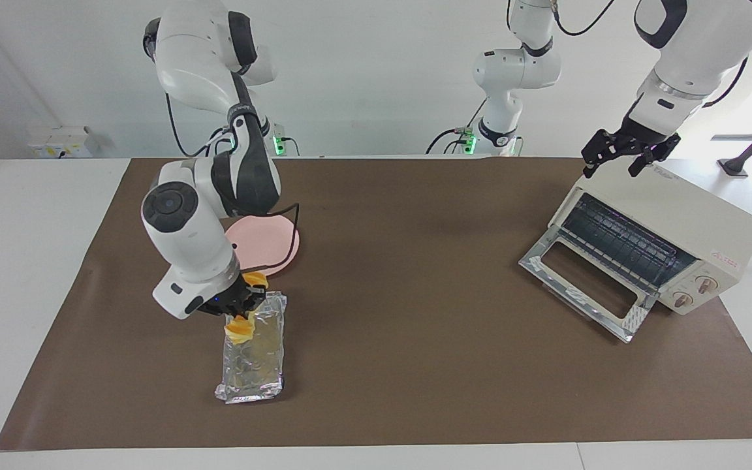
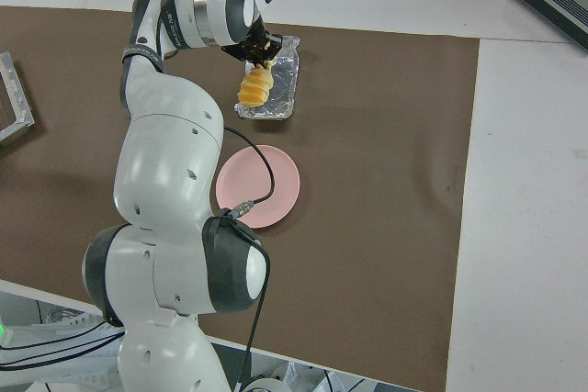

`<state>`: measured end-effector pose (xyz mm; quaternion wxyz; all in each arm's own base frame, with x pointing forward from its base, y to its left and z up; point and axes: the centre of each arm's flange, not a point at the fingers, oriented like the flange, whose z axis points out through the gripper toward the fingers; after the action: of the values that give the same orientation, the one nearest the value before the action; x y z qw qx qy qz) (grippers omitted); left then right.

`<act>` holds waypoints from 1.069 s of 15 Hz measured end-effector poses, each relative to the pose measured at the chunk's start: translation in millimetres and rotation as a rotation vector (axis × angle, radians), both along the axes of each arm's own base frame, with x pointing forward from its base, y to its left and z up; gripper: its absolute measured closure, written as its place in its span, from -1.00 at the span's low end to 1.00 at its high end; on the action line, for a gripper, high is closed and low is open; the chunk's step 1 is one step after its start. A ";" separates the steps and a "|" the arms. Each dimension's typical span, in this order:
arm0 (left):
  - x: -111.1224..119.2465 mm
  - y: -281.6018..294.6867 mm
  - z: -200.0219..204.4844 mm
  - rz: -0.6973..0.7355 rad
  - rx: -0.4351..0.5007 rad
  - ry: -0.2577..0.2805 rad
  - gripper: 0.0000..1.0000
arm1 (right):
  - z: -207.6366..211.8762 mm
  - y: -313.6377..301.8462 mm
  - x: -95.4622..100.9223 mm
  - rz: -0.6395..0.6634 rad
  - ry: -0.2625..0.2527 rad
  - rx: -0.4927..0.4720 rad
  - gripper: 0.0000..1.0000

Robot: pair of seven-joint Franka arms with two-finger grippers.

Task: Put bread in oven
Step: 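Lift the bread with the right gripper and carry it over the foil tray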

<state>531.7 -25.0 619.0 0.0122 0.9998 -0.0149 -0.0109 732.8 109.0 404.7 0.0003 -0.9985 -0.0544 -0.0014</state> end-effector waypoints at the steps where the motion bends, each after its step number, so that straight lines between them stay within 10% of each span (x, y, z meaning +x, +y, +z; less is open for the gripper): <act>1: 0.0 0.0 0.0 0.000 0.000 0.000 -1.00 | -9.1 0.5 7.2 -0.001 -0.006 0.001 0.77; 16: 0.0 0.0 0.0 0.000 0.000 0.000 -1.00 | -80.8 2.0 24.1 0.123 -0.136 0.018 0.77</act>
<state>531.7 -25.0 619.1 0.0122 0.9998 -0.0148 -0.0109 757.0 111.0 323.9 0.0058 -0.9908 -0.1157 -0.0696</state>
